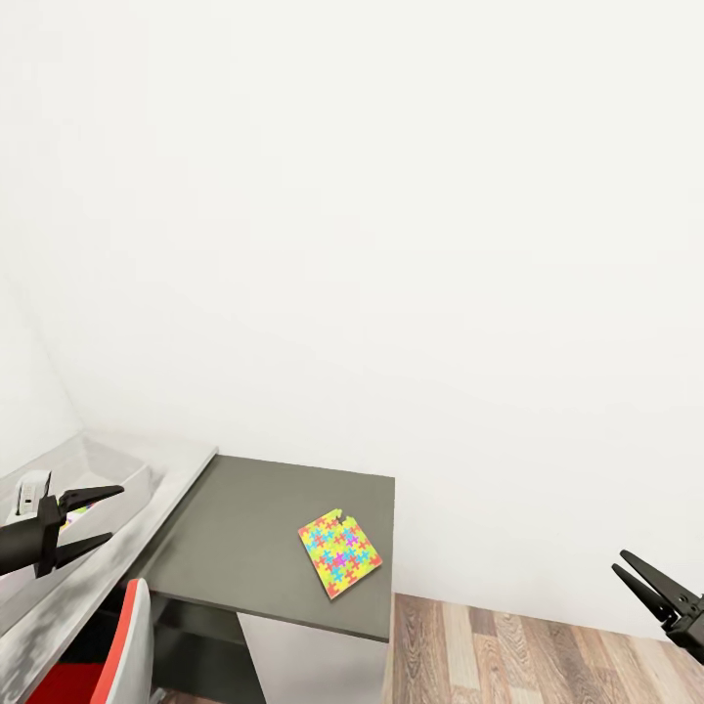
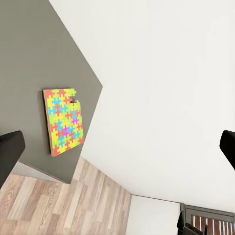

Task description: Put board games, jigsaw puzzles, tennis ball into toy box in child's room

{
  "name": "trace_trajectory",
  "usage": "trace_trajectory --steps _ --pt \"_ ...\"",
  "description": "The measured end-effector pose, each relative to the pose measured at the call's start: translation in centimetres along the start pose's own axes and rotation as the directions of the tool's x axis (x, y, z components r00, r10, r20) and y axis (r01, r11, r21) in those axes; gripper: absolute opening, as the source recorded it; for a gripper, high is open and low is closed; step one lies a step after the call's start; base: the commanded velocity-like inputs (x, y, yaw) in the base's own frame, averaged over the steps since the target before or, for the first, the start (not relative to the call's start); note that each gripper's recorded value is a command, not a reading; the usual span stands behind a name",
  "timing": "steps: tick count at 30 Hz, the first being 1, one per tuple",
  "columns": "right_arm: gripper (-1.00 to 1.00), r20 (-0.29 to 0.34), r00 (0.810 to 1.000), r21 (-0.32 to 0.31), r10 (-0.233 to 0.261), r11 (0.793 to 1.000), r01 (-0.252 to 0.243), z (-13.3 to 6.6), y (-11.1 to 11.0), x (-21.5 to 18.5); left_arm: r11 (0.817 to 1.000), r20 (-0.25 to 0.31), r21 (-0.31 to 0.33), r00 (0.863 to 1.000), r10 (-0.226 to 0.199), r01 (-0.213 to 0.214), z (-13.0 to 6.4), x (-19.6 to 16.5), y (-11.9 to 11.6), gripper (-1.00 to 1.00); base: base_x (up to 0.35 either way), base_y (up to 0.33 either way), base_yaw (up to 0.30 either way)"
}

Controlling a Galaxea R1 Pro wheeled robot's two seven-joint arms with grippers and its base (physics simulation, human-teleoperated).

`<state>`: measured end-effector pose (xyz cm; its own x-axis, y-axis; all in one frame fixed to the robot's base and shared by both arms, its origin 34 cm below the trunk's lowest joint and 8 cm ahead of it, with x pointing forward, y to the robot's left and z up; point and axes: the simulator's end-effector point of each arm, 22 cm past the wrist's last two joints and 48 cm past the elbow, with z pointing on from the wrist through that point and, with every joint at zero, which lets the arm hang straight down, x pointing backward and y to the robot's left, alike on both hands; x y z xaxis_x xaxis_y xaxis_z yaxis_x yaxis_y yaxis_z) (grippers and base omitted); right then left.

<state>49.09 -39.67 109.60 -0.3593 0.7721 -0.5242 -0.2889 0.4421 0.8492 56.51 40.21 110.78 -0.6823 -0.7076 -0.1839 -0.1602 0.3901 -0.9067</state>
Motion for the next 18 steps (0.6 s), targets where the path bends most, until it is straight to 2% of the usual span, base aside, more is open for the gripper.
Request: trace_trajectory --steps 10,18 --pt "1.00 -0.006 1.000 -0.002 -0.004 1.000 0.004 0.09 0.27 0.07 1.000 0.003 -0.024 1.000 0.013 -0.013 0.02 -0.04 0.54 1.00 0.000 0.000 -0.011" --pt "1.00 -0.005 1.000 -0.005 -0.003 1.000 0.003 -0.01 0.37 -0.05 1.000 0.005 -0.023 1.000 0.018 -0.018 -0.10 -0.05 0.39 1.00 0.000 0.000 -0.213"
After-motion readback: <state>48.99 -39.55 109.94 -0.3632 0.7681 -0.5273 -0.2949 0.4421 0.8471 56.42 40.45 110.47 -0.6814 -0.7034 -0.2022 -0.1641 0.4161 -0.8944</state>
